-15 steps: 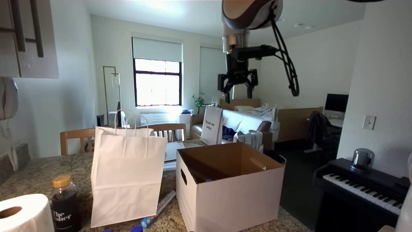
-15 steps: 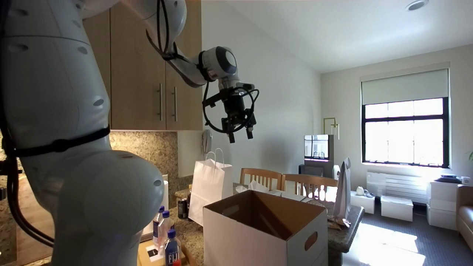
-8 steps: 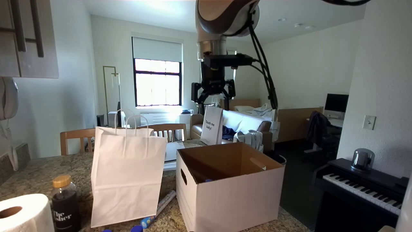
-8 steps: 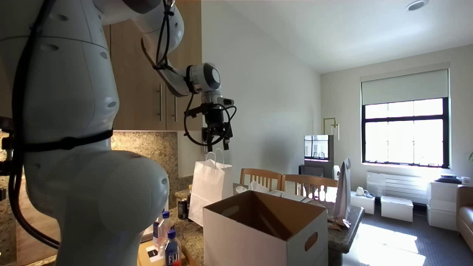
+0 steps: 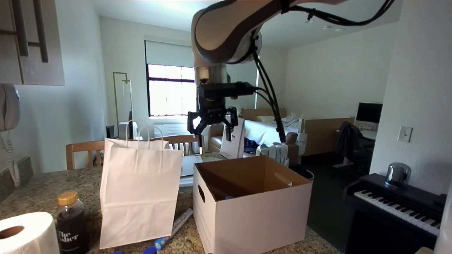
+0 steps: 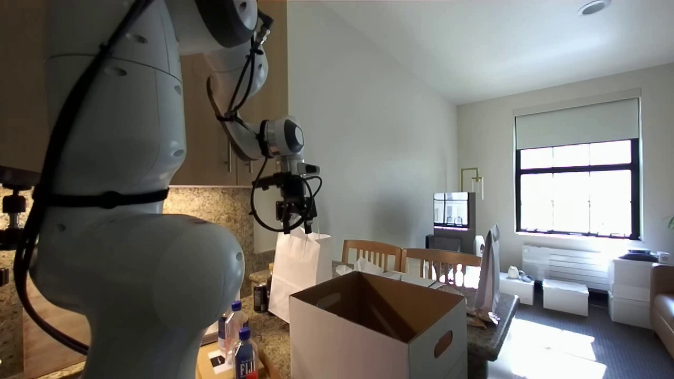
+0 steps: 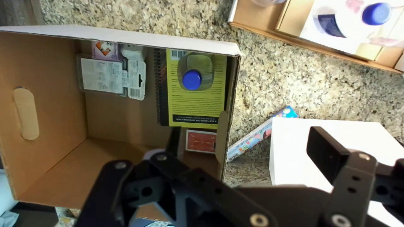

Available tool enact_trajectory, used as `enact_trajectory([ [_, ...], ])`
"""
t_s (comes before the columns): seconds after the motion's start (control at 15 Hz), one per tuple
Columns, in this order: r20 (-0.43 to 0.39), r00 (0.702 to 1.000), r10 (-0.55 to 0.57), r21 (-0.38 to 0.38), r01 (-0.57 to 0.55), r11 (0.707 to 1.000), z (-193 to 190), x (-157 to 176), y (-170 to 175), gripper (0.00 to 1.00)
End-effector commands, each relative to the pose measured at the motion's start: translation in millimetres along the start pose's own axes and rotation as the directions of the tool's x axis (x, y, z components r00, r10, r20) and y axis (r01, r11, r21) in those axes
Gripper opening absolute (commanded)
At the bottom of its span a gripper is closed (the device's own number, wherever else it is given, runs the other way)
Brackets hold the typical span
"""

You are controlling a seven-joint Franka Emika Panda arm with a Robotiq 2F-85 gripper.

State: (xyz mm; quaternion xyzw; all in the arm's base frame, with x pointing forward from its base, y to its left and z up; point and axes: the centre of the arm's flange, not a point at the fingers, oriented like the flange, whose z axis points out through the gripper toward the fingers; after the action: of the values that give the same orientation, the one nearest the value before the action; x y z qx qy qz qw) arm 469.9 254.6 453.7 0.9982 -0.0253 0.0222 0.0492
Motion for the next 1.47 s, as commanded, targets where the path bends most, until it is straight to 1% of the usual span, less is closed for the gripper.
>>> enact_trajectory([
  [0.0, -0.083, 0.996, 0.026, 0.004, -0.026, 1.0, 33.5, -5.5, -30.7, 1.0],
  [0.07, -0.102, 0.994, 0.04, 0.011, -0.039, 0.999, 42.1, -6.3, -41.2, 1.0],
  [0.2, -0.125, 0.992, 0.034, -0.004, -0.035, 0.999, 58.2, -10.0, -60.5, 1.0],
  [0.33, -0.15, 0.989, 0.022, -0.002, -0.022, 1.0, 71.7, -14.7, -83.2, 1.0],
  [0.4, -0.117, 0.993, 0.028, 0.002, -0.028, 1.0, 80.5, -22.3, -98.9, 1.0],
  [0.47, -0.141, 0.99, 0.03, -0.008, -0.032, 0.999, 90.2, -27.7, -110.6, 1.0],
  [0.6, -0.12, 0.993, -0.005, -0.05, -0.001, 0.999, 104.8, -41.8, -132.9, 1.0],
  [0.8, -0.102, 0.991, -0.092, -0.063, 0.086, 0.994, 114.9, -69.4, -163.9, 1.0],
  [1.0, -0.074, 0.984, -0.163, -0.034, 0.161, 0.986, 109.1, -91.7, -179.2, 1.0],
  [1.13, -0.063, 0.977, -0.202, -0.008, 0.202, 0.979, 106.0, -103.9, -183.2, 1.0],
  [1.27, 0.003, 0.972, -0.236, -0.014, 0.236, 0.972, 112.3, -106.3, -182.2, 1.0],
  [1.4, 0.082, 0.969, -0.232, 0.0, 0.233, 0.972, 119.9, -104.1, -178.7, 1.0],
])
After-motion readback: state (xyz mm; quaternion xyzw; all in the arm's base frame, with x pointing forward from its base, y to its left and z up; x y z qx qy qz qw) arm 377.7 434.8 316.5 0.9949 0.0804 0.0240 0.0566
